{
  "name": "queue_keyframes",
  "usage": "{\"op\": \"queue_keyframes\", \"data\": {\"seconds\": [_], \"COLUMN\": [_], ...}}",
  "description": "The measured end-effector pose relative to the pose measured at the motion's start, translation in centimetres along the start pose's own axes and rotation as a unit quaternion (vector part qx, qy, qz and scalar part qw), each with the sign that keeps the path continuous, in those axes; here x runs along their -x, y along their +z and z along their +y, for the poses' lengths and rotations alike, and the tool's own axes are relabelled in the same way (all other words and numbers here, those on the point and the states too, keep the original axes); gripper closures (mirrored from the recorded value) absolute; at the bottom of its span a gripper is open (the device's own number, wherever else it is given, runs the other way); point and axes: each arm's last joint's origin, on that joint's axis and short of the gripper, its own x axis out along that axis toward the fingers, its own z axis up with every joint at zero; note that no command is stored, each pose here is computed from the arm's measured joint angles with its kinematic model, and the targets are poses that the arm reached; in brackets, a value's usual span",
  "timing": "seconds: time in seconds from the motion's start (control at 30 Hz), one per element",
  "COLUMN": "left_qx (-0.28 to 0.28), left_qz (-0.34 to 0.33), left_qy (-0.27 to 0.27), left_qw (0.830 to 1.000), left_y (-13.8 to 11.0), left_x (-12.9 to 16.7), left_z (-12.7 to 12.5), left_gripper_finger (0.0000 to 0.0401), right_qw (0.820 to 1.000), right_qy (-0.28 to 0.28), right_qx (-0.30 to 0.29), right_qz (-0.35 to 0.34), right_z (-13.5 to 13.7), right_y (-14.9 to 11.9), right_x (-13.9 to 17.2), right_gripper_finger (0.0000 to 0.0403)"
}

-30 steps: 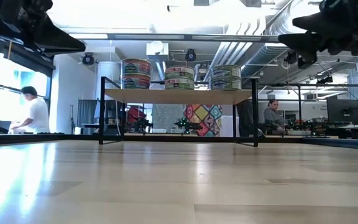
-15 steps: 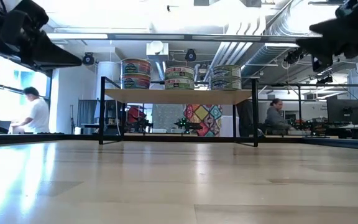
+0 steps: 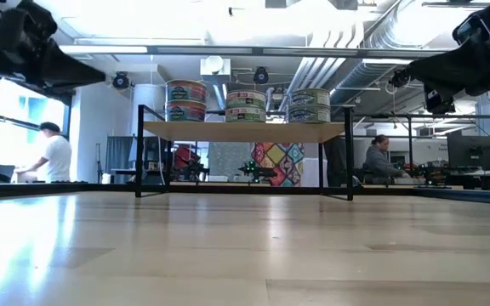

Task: Stack canned seafood by type on shelf
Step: Return to Home Position

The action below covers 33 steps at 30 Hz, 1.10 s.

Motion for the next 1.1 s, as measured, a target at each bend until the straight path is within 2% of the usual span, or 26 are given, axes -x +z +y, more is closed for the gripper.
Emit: {"op": "queue_keyframes", "data": {"seconds": [0.13,0.2,0.47,0.77,0.97,1.1], "left_qx": [0.023,0.025,0.0,-0.011,-0.007,-0.038], "left_qz": [-0.048,-0.059,-0.051,-0.031,-0.015,-0.01], "left_qy": [-0.082,-0.096,-0.107,-0.065,-0.064,-0.063], "left_qw": [0.995,0.993,0.993,0.997,0.998,0.997], "left_y": [-1.2,-1.4,-1.5,-1.9,-2.1,-2.2], "left_x": [-1.0,-1.3,-1.8,-2.1,-2.3,-2.4], "left_z": [-0.7,-0.7,0.2,1.1,1.0,1.0], "left_gripper_finger": [0.0401,0.0401,0.0401,0.0401,0.0401,0.0401], "right_qw": [1.0,1.0,1.0,1.0,0.998,0.998], "right_qy": [0.021,0.023,0.026,0.01,0.0,-0.001], "right_qx": [-0.007,-0.01,-0.004,-0.003,0.062,0.064], "right_qz": [0.003,0.003,-0.002,0.012,0.016,0.016], "right_z": [0.1,0.1,0.0,-0.5,-0.6,-0.6], "right_y": [0.0,0.0,0.1,-0.1,-0.2,-0.2], "right_x": [0.0,0.0,0.0,0.0,-0.1,-0.1], "right_gripper_finger": [0.0393,0.0398,0.0401,0.0401,0.0401,0.0401]}}
